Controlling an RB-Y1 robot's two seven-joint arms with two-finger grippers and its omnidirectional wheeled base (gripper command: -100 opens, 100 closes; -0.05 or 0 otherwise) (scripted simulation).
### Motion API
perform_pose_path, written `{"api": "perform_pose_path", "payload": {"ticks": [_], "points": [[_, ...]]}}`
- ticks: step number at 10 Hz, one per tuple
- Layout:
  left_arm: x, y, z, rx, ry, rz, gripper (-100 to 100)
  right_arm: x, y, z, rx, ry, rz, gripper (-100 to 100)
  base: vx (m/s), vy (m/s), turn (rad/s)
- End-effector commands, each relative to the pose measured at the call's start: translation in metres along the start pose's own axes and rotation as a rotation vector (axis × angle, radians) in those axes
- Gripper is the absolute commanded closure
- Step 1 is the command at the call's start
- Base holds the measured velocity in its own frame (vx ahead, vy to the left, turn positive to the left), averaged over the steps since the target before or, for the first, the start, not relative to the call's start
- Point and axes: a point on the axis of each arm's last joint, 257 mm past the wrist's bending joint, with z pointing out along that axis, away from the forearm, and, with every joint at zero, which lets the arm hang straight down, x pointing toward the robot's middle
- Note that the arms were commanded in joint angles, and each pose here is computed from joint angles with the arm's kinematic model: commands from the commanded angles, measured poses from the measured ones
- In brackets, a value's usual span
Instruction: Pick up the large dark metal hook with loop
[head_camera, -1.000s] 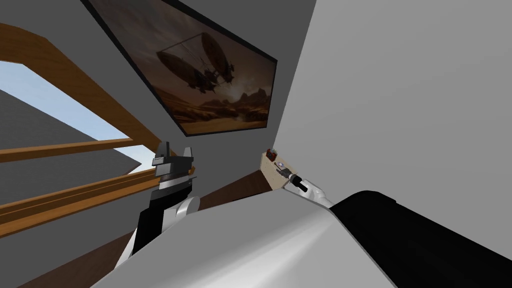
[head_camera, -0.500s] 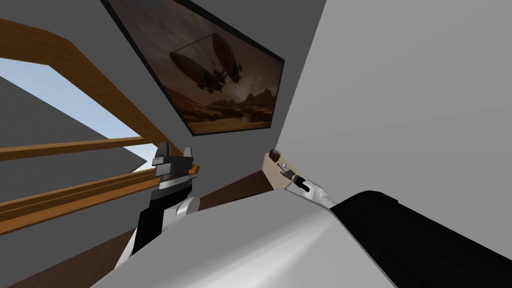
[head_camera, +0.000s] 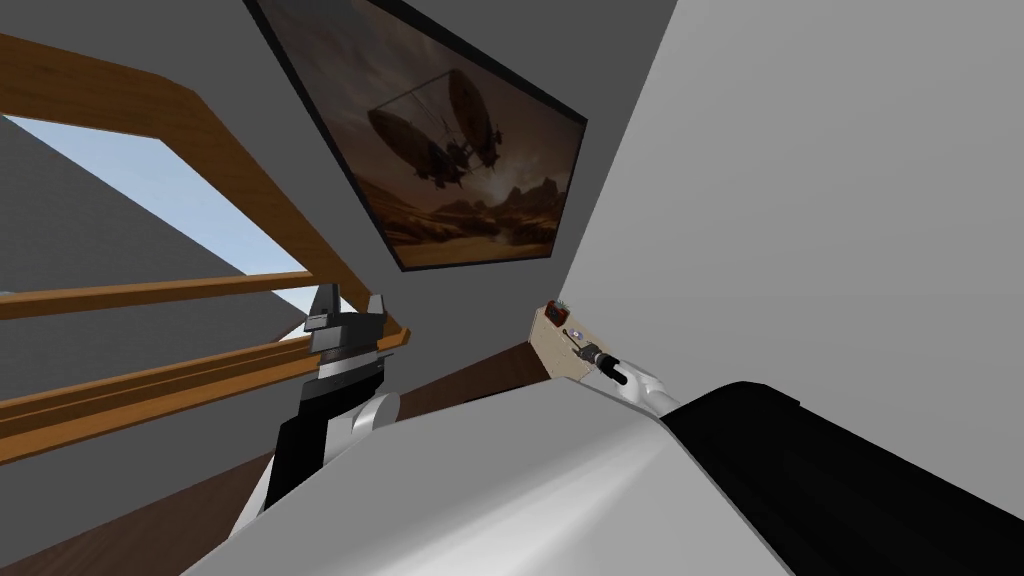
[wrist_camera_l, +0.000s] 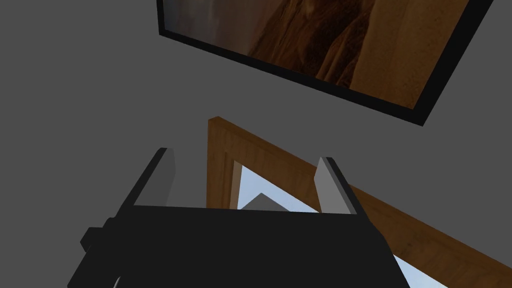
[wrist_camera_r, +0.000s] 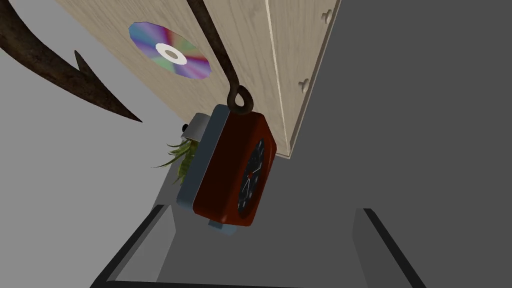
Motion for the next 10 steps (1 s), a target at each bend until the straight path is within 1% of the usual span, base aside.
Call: {"api": "perform_pose_path", "payload": {"ticks": [1, 2, 3, 5, 6, 8, 9, 10], "points": [[0.000, 0.000, 0.000, 0.000, 0.000, 0.000, 0, 0.023, -0.027, -0.004, 0.053, 0.072, -0.056, -100, 0.021, 0.068, 0.136], [0.000, 0.000, 0.000, 0.000, 0.000, 0.000, 0, 0.035, -0.042, -0.007, 0.083, 0.113, -0.088, -100, 0.040, 0.077, 0.117], [0.000, 0.000, 0.000, 0.000, 0.000, 0.000, 0, 0.044, -0.046, -0.010, 0.091, 0.129, -0.086, -100, 0.030, 0.056, 0.029], [0.000, 0.000, 0.000, 0.000, 0.000, 0.000, 0, 0.074, -0.077, -0.020, 0.152, 0.220, -0.137, -100, 0.021, 0.049, 0.101], [0.000, 0.000, 0.000, 0.000, 0.000, 0.000, 0, 0.074, -0.077, -0.020, 0.152, 0.220, -0.137, -100, 0.023, 0.032, 0.035], [0.000, 0.000, 0.000, 0.000, 0.000, 0.000, 0, 0.100, -0.101, -0.033, 0.202, 0.301, -0.174, -100, 0.019, 0.021, 0.079], [0.000, 0.000, 0.000, 0.000, 0.000, 0.000, 0, 0.100, -0.101, -0.033, 0.202, 0.301, -0.174, -100, 0.017, 0.010, 0.041], [0.000, 0.000, 0.000, 0.000, 0.000, 0.000, 0, 0.112, -0.110, -0.039, 0.223, 0.338, -0.189, -100, 0.013, 0.011, 0.055]]}}
